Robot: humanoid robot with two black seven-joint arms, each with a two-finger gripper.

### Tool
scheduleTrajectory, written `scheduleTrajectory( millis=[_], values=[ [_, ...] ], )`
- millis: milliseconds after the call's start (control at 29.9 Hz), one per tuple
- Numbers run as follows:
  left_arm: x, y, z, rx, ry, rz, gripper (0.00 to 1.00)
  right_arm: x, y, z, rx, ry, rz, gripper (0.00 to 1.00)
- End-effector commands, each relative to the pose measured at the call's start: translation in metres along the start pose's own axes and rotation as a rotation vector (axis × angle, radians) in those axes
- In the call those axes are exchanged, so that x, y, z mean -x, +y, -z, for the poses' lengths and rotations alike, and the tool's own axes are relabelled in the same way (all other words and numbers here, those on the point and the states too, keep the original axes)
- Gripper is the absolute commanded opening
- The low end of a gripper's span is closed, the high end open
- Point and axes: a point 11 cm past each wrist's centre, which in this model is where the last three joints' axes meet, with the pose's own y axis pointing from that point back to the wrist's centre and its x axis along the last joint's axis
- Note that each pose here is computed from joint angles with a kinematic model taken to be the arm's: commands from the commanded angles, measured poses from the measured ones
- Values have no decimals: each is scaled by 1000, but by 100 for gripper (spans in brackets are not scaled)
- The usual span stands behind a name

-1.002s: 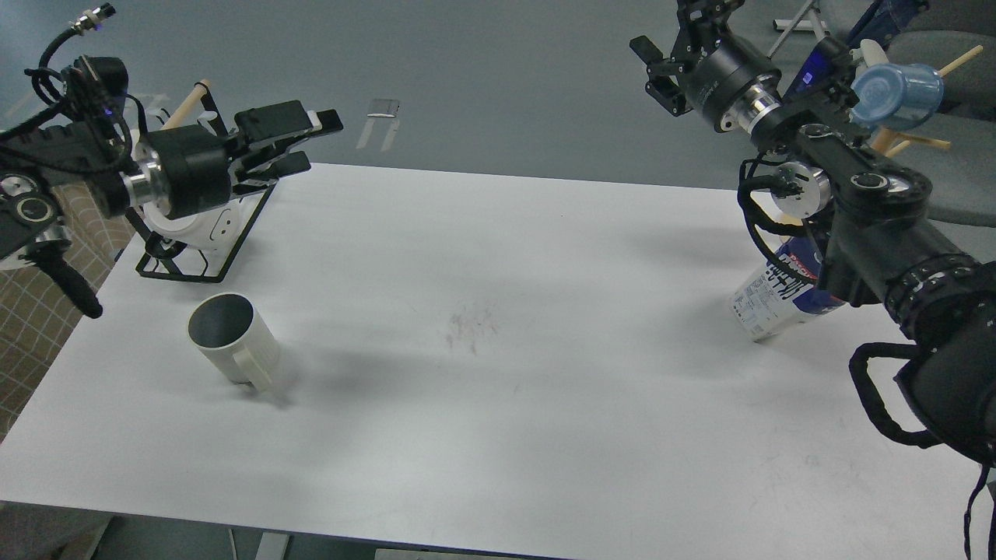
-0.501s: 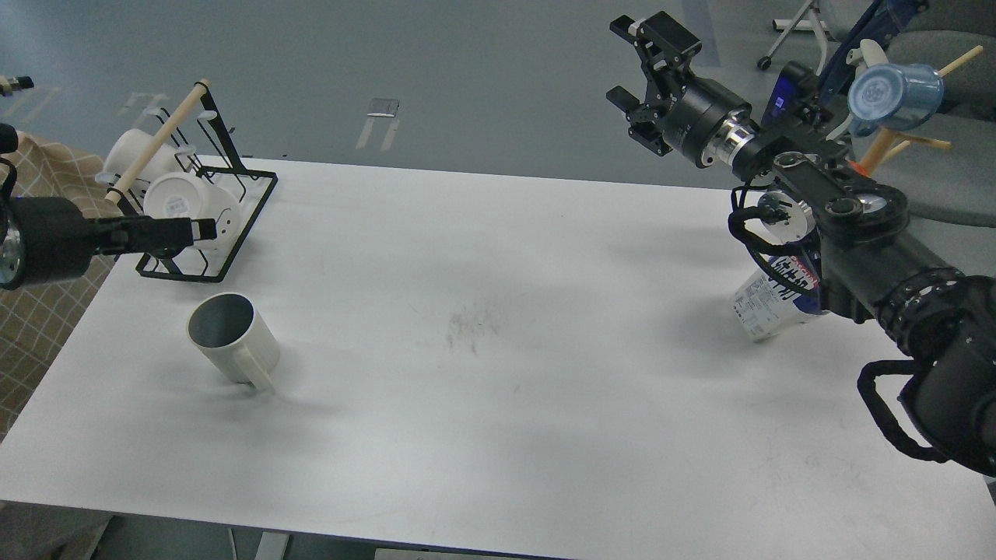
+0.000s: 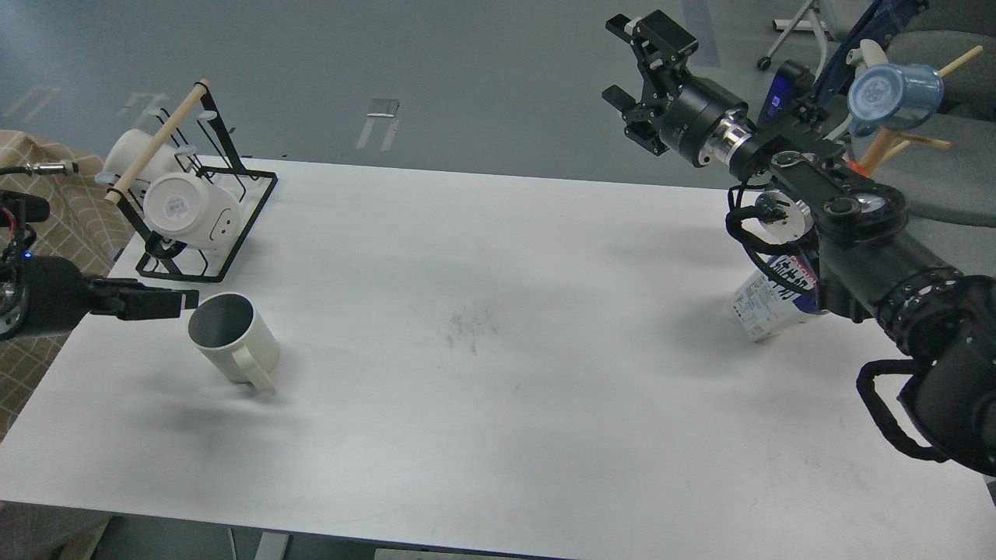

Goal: Place cup and milk with both arms
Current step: 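Lower the left gripper and grasp the white mug lying on its side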

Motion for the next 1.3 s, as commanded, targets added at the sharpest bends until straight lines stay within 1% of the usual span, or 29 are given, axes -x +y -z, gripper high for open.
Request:
scheduleTrajectory(
  millis=[0, 134, 367, 501, 1035, 1269],
  values=[
    [2, -7, 2, 2, 15, 2, 99, 0, 0, 1, 0, 2, 0, 100],
    [3, -13, 5, -3, 34, -3, 99, -1, 0, 1, 0, 4, 0, 100],
    [5, -25, -4, 31, 39, 2, 99, -1, 0, 0, 1, 3, -4, 100],
    [10, -33, -4, 31, 50, 11, 99, -3, 1, 1, 3, 6, -7, 100],
    [17, -42, 1, 15, 59, 31, 98, -4, 1, 0, 4, 8, -11, 100],
    [31, -47, 4, 13, 78, 57, 94, -4, 2, -1, 6, 7, -11, 100]
  ],
)
